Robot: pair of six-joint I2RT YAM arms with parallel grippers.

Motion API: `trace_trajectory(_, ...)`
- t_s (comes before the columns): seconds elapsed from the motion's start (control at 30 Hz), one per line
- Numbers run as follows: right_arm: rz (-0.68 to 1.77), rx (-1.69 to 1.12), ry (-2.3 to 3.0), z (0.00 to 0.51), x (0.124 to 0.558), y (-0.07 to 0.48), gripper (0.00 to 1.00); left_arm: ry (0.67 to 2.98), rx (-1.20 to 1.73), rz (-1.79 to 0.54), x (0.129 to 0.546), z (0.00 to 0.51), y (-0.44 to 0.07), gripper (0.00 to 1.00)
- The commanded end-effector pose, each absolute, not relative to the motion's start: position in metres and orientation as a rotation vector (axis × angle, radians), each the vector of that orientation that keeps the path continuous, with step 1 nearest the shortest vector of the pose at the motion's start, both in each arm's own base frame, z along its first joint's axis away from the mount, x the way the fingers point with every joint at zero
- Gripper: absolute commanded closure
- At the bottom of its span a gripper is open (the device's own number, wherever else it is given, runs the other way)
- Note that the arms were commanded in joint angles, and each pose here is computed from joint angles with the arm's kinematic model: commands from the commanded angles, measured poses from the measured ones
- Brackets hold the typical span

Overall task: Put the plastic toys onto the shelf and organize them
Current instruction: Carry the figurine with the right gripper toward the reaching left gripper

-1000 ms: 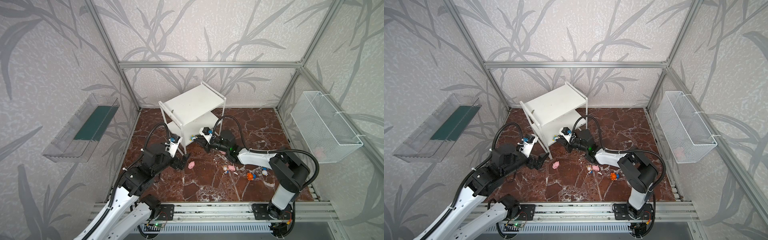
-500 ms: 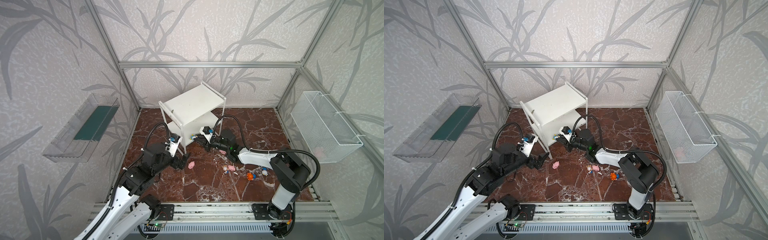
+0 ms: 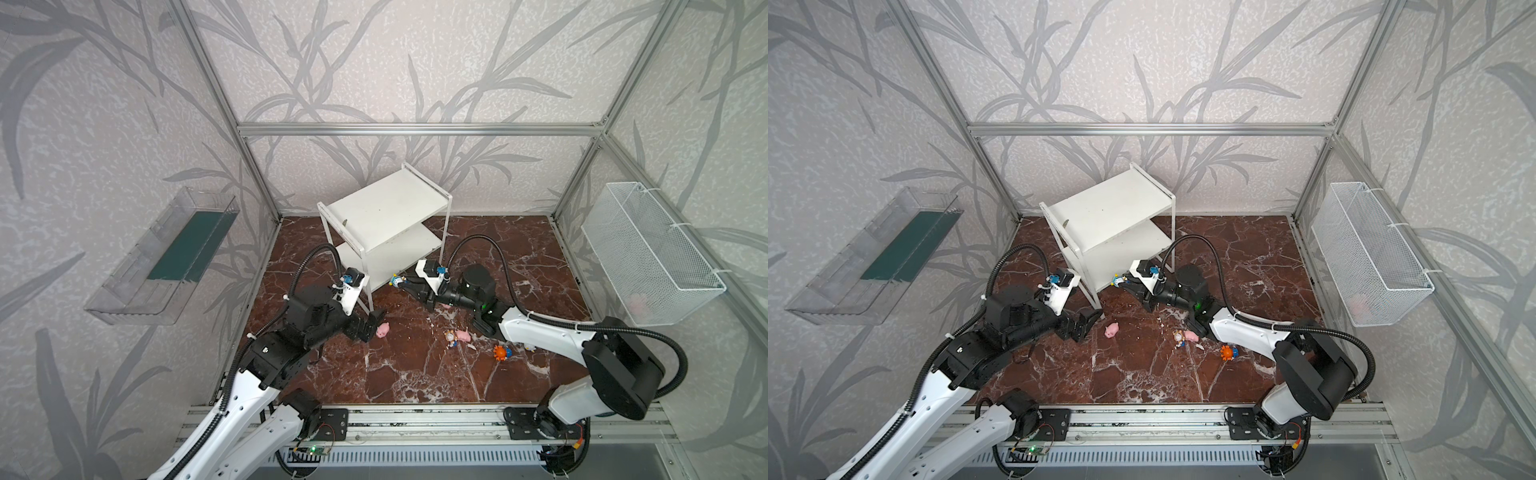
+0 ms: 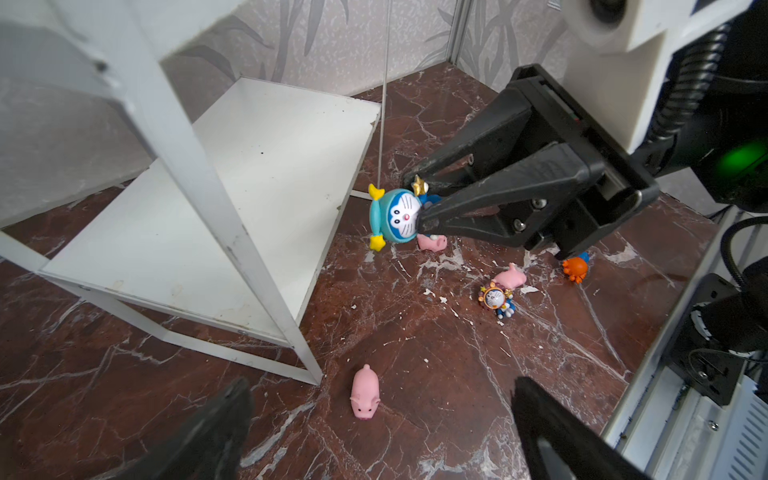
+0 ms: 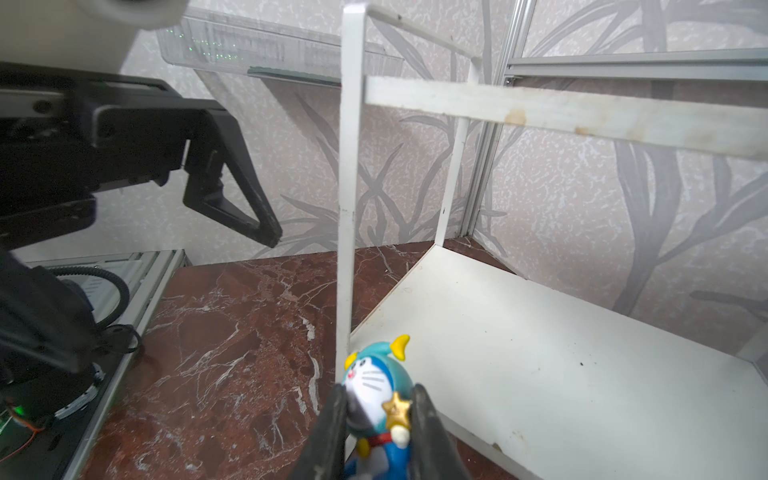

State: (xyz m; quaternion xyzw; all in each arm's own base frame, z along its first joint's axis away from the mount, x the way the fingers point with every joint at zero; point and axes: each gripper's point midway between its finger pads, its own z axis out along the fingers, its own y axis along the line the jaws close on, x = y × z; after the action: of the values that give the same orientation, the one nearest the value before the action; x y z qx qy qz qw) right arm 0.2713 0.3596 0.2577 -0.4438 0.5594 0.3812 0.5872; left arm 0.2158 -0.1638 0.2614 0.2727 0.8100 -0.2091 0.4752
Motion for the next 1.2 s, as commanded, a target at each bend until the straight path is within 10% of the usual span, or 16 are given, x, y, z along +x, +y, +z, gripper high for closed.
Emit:
trace_trajectory(0.0,0.917,-1.064,1.236,0.277,0.252,0.351,0.83,1.942,0.722,-0.629,0.206,0.27,-0.179,0.01)
trace_trajectory(0.33,1.028,-1.203,1.197,0.288,0.199,0.339,0.83,1.867,0.826,-0.856,0.18,0.286,-0.2,0.09)
trace_trajectory(0.63,1.066,-1.276,1.123,0.296,0.167,0.34,0.83,1.826,0.887,-1.016,0.164,0.298,-0.212,0.59)
trace_trajectory(1.17,1.07,-1.314,1.059,0.308,0.151,0.352,0.83,1.805,0.942,-1.168,0.15,0.303,-0.222,0.56)
